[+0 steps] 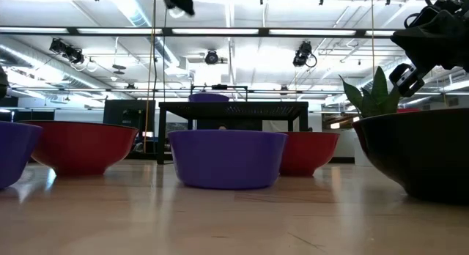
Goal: Pick & Place Mini bowls
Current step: Put the top left orange bowl on the shelf
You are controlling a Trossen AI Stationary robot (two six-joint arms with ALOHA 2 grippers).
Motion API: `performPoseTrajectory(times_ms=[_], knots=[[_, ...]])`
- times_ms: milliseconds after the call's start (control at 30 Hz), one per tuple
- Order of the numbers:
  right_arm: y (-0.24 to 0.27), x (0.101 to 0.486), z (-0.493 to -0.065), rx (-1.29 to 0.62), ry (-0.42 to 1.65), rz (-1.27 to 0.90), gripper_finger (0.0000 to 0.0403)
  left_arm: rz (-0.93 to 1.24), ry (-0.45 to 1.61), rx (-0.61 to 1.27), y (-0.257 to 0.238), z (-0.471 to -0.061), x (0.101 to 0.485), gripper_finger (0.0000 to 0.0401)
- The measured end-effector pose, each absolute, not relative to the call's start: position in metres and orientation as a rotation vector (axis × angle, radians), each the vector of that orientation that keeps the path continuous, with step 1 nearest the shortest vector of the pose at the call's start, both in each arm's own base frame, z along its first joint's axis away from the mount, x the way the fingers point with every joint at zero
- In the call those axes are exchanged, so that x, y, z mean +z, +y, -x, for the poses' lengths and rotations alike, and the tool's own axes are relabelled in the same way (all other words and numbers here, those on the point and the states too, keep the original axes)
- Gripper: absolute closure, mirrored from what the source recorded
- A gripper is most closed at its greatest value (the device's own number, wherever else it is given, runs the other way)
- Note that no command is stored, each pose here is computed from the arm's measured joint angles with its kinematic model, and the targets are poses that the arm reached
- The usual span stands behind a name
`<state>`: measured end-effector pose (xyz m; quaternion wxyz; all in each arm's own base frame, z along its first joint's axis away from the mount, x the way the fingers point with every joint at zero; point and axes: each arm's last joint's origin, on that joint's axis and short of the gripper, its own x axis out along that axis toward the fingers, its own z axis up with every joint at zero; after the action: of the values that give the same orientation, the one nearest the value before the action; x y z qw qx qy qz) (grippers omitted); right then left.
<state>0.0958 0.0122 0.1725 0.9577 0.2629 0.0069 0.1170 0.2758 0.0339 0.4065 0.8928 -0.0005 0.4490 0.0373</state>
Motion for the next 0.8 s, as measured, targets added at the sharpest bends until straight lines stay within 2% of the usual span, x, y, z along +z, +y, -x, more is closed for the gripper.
performPoseTrajectory(times_ms=[167,400,500,633,800], knots=[[0.012,0.172,-0.096,0.237,0.014,-0.533,0.0382,-0.139,0.857,-0.01,-0.025,-0.294,0.389,0.0265],[0.012,0.173,-0.096,0.237,0.014,-0.533,0.0382,-0.168,0.752,-0.171,-0.079,-0.31,0.297,0.0276],[0.012,0.172,-0.096,0.237,0.014,-0.533,0.0382,-0.134,0.654,-0.201,-0.089,-0.311,0.259,0.0277],[0.012,0.173,-0.096,0.237,0.013,-0.533,0.0382,-0.074,0.548,-0.188,-0.089,-0.306,0.229,0.0277],[0.012,0.173,-0.096,0.237,0.013,-0.533,0.0382,-0.103,0.599,-0.175,-0.082,-0.297,0.207,0.0277]])
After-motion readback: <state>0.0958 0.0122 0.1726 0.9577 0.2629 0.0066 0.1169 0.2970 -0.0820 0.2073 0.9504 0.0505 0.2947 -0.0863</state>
